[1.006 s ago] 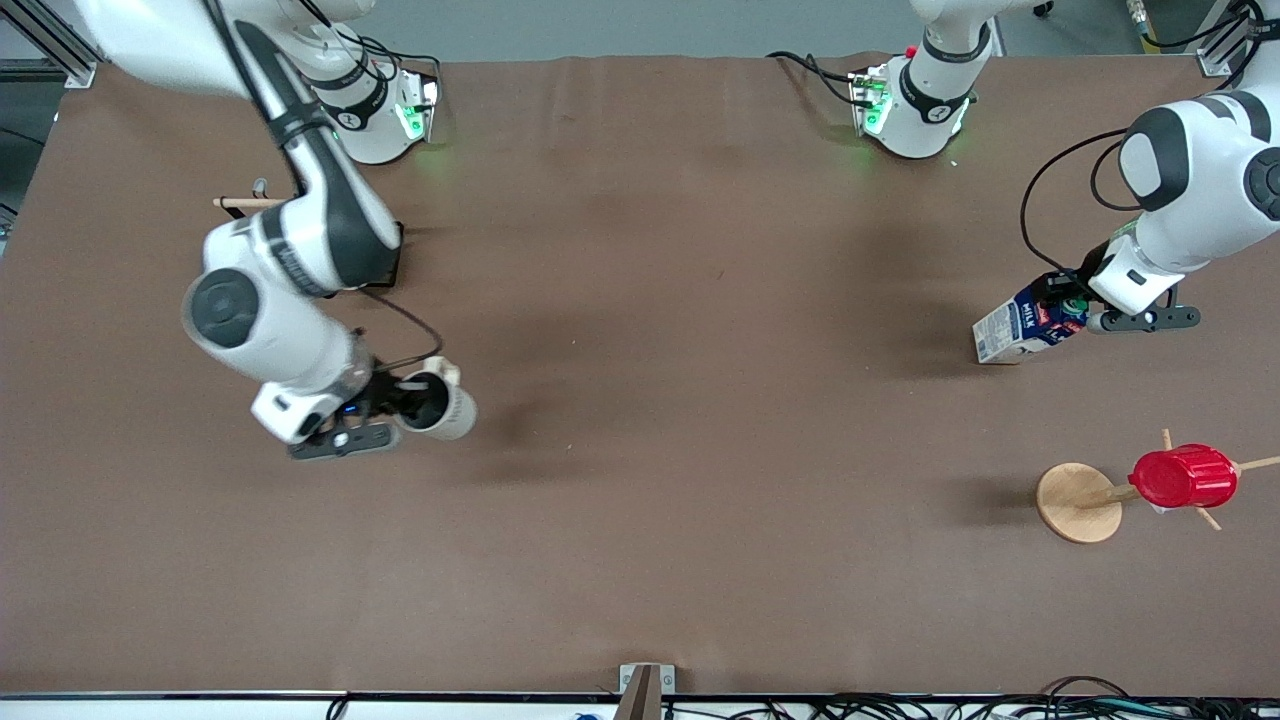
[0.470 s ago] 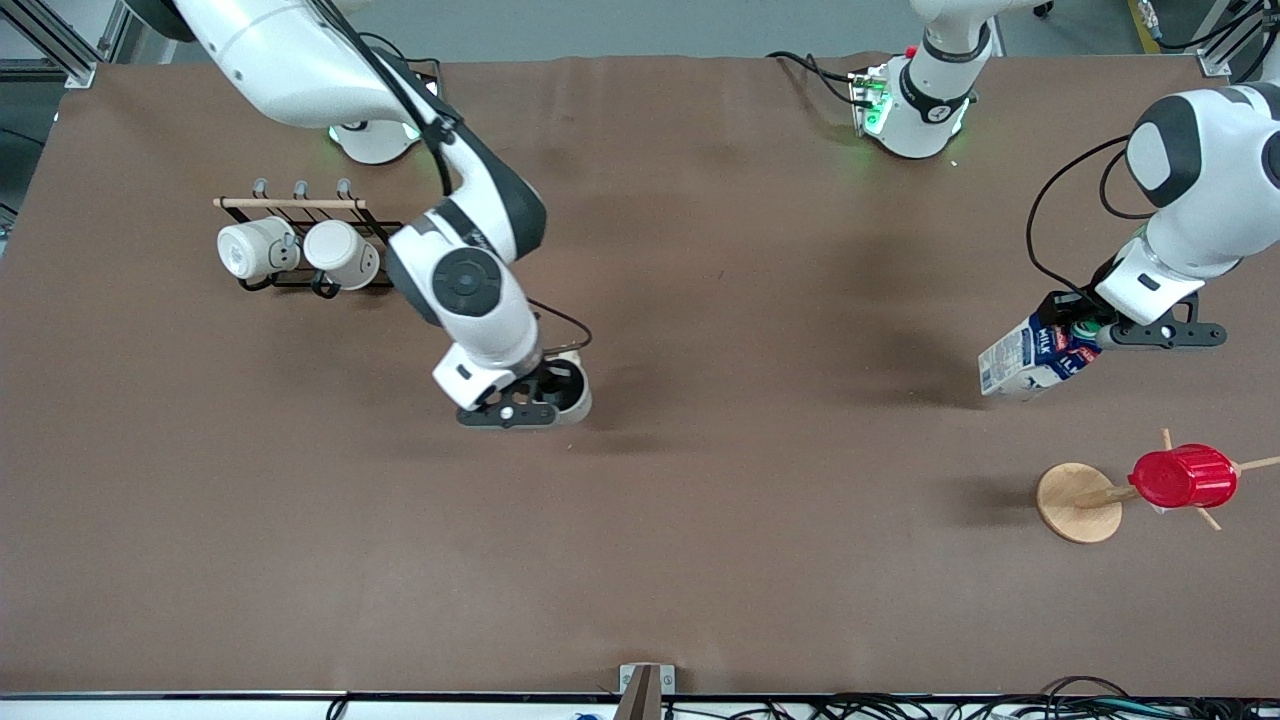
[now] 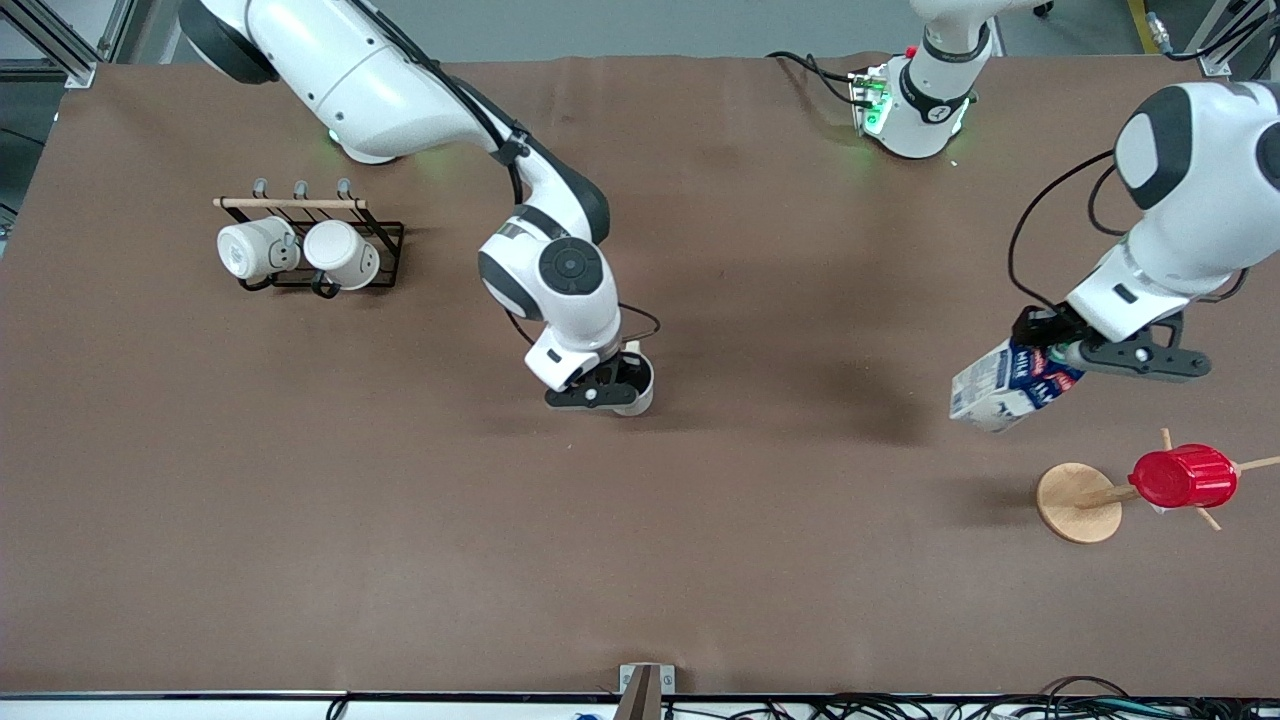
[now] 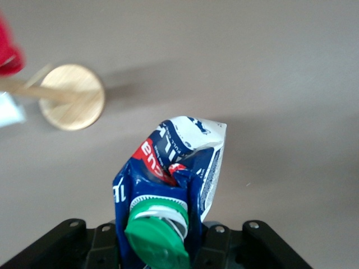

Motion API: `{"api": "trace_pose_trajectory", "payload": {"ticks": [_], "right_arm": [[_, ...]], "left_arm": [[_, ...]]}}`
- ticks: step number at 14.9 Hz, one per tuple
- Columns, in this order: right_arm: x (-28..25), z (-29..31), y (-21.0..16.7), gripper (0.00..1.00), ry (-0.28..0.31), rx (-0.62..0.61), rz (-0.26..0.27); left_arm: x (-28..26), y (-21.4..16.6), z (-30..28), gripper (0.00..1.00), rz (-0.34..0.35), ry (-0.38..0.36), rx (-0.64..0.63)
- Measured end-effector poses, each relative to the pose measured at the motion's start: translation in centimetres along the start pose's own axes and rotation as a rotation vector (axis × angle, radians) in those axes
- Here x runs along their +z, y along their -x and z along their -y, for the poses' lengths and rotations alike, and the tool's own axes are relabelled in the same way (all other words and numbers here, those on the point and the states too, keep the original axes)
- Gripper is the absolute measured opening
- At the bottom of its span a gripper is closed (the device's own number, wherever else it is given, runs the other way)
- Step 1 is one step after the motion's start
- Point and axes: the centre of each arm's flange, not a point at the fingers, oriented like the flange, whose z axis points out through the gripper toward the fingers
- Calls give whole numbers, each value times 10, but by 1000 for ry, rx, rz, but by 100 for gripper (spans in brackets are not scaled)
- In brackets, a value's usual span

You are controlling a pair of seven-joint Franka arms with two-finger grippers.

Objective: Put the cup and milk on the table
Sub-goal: 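Lift the mug with the right gripper while the left gripper lifts the milk, then lower the mug onto the table center while the left gripper carries the milk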

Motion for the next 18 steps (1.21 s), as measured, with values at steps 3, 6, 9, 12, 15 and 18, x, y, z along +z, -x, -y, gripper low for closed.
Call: {"api": "trace_pose_trajectory", "payload": {"ticks": [3,6,9,12,15,18], "right_arm": [[1,16,11,5,-7,-24,-7],[4,16,12,13,3,-31,-17],[10,16,12,19,5,-26,-19],[5,14,5,32,-1,-8,-30],[-29,1,-20,63,-10,31,-71],[-114,-61,-65,91,27,142,-121]], "left_arm": [[12,-20,-45,11,7,39,5],[21,-33,-87,11,13,54,7],[37,-36,-138,11,26,-7,38],[49,-38,-192,11,32,-1,-7],[61,-41,-237,11,43,20,-59],[73,-37,-282,11,60,36,-106]]}}
